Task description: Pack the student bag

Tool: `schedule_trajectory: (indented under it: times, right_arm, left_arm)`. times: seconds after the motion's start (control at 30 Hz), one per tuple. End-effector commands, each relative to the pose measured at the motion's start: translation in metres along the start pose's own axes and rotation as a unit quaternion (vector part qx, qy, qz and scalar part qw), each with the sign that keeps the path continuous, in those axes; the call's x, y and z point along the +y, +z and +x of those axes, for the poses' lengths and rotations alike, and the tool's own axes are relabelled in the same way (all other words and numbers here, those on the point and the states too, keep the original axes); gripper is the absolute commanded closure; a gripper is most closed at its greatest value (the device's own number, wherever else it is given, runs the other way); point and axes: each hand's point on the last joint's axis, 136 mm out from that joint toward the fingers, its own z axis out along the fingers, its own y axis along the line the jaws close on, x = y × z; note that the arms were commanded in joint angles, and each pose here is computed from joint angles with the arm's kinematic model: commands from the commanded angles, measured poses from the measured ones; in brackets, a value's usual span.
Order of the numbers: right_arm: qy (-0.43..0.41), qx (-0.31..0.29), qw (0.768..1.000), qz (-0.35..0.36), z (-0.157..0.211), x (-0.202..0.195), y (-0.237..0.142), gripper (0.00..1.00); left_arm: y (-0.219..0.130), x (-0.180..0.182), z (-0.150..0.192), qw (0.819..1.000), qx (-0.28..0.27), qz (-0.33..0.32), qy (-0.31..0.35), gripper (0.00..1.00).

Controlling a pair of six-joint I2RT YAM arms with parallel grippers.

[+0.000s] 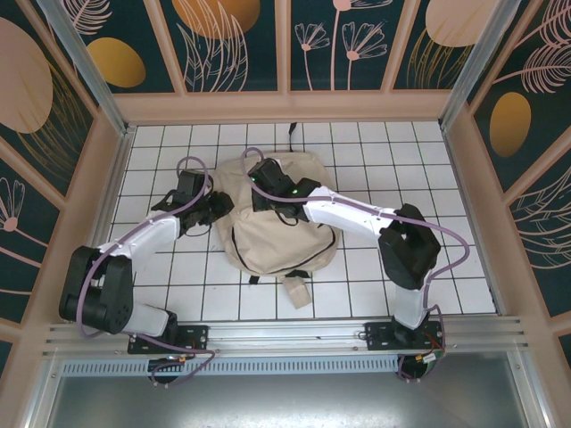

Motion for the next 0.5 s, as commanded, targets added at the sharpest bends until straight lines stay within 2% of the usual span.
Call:
schedule_trajectory:
  times: [0.0,0.13,0.27,0.47]
  right_arm:
    - [-0.015,-0.029,0.995,-0.099,-0.022,0.032,-0.019,1.0]
    - [-0.011,-0.033,0.987,-0.16,-0.028,0.046,-0.026,1.0]
    - [0.0,-0.038,0.984,-0.173,-0.033,0.046,-0.031,1.0]
    - [0.008,-0.04,0.982,-0.187,-0.032,0.043,-0.04,1.0]
  left_arm:
    - [-0.02,-0.002,-0.013,0.999,-0.028,-0.006,0.019,0.59]
    - [-0.033,-0.025,-0.006,0.998,-0.014,0.054,0.035,0.57]
    - [-0.035,-0.048,0.009,0.992,0.021,0.12,0.025,0.57]
    - [-0.015,-0.048,0.024,0.993,0.052,0.106,-0.017,0.58]
